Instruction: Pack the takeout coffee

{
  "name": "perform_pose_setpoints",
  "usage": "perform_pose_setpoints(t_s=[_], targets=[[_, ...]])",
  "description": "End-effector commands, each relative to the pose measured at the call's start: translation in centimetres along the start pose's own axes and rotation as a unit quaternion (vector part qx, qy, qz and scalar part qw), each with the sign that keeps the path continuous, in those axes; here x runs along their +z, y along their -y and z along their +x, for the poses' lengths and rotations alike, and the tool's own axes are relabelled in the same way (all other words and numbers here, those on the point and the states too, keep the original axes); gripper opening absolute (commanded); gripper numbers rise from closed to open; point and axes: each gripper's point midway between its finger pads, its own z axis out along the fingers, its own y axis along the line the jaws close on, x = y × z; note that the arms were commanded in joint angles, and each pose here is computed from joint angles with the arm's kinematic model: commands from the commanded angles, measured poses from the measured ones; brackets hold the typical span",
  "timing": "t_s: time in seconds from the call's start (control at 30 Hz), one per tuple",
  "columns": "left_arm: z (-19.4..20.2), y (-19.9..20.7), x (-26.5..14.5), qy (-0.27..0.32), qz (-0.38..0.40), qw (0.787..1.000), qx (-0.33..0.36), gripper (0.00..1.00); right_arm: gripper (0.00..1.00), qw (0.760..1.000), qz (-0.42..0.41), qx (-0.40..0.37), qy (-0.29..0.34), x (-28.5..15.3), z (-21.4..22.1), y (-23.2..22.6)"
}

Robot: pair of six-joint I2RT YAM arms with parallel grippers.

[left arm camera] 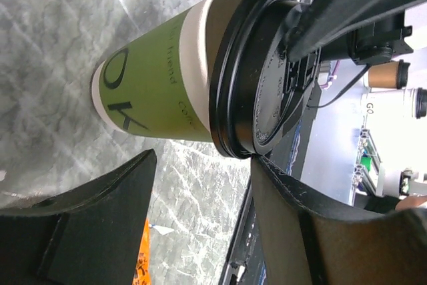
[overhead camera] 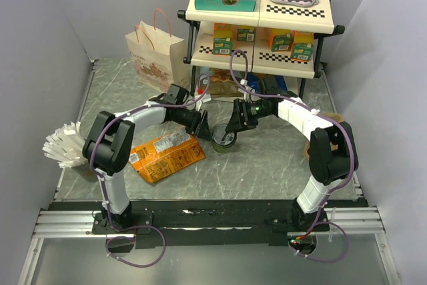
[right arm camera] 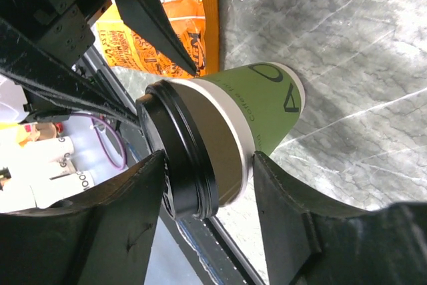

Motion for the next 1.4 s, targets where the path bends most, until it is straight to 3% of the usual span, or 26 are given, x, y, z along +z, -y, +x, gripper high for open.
perform_pose_setpoints(t_s=[0.0,0.63,1.37], targets=[[-1.1,-0.6,-0.5,0.011,-0.005,1.000,0.017,0.64,0.63,1.000,-0.007,0.009,-0.012,0.4,-0.1,-0.6],[-1.1,-0.2,-1.0,-0.012,0.006,1.000,0.028,0.65,0.59,1.000,-0.002,0.012,-0.009,0.4,-0.8,-0.8],[-1.2,-0.9,-0.6,-0.027,-0.004,0.999,0.043,0.66,0.66,1.000,-0.007,0.017,-0.013,0.7,-0.5,-0.7]])
